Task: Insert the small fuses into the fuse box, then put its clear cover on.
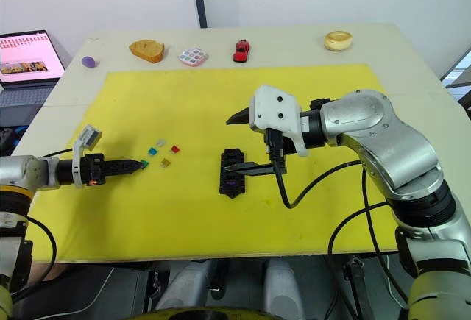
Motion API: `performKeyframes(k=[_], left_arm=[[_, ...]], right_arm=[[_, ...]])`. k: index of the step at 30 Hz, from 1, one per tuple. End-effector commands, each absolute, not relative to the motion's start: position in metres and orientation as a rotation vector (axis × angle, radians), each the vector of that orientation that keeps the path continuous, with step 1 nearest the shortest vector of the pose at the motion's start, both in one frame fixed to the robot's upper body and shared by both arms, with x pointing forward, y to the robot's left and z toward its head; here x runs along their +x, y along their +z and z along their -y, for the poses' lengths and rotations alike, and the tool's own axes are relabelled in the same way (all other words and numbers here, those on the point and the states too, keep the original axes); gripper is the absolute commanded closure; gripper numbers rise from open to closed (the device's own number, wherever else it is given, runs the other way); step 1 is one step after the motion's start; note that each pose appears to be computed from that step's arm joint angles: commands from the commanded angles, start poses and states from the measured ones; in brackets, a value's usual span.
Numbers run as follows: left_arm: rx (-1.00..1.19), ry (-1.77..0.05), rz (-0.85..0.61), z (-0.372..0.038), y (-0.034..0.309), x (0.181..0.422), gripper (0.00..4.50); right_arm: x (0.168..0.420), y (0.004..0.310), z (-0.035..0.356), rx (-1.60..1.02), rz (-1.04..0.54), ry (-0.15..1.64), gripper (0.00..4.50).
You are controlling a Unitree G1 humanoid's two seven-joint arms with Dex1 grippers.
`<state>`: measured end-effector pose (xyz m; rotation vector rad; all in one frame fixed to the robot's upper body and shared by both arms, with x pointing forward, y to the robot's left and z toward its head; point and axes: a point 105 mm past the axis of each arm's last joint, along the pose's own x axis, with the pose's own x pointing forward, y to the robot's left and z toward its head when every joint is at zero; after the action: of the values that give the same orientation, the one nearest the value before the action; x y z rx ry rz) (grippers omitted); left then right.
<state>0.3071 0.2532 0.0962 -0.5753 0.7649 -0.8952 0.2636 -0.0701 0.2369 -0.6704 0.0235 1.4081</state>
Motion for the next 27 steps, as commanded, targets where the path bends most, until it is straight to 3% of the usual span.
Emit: performKeyframes(k=[1,5,8,22,27], left_arm=[[-0.589,-0.841,-0.811,-0.262,0.084,0.301,3.56],[-0.586,-0.845,-0.814,-0.26,0.084,0.3,3.56],[-0.585,-0.851,-0.813,-0.258,0.084,0.3,4.47],[-0.565,-0.85,-0.78,-0.258,0.093,0.299,4.47],[-0.539,-0.91,-0.662,-0.253,0.122,0.301,4.47]], right_arm=[[0.26,0.242,0.067,-0.697,0.018,1.415,0.0],[0.26,0.242,0.067,-0.699,0.019,1.418,0.0],[0.261,0.24,0.067,-0.706,0.016,1.417,0.0],[0.262,0.24,0.067,-0.706,0.017,1.419,0.0],[0.262,0.239,0.068,-0.68,-0.01,1.411,0.0]])
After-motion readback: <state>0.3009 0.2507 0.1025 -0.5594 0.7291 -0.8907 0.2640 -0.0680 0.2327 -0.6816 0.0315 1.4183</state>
